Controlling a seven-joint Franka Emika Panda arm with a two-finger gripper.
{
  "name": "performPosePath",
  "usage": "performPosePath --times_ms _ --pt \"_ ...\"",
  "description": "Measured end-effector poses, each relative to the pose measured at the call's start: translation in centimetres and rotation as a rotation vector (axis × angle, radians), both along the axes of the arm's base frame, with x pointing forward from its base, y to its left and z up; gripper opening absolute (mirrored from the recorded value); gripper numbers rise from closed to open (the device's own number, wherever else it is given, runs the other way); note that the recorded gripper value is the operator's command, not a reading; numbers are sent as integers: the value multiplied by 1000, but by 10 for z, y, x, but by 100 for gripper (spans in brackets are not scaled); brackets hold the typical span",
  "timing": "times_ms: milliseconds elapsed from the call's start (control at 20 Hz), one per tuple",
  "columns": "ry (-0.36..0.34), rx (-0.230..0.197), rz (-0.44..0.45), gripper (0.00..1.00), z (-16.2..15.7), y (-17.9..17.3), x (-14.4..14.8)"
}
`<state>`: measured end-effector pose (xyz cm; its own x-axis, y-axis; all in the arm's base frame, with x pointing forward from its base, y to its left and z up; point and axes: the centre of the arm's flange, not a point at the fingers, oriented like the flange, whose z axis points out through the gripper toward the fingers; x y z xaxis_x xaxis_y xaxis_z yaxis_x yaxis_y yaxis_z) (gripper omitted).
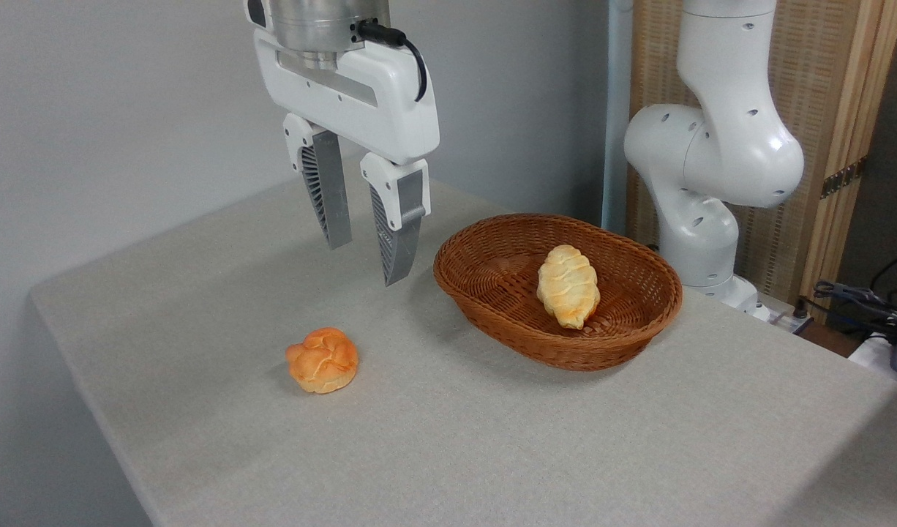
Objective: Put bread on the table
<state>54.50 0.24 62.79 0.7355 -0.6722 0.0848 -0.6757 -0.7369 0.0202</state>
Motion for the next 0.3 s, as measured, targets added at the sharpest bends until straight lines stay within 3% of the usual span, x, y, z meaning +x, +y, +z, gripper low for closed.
performPosePath --times_ms 300 --pt "5 10 -7 100 -2 -3 1"
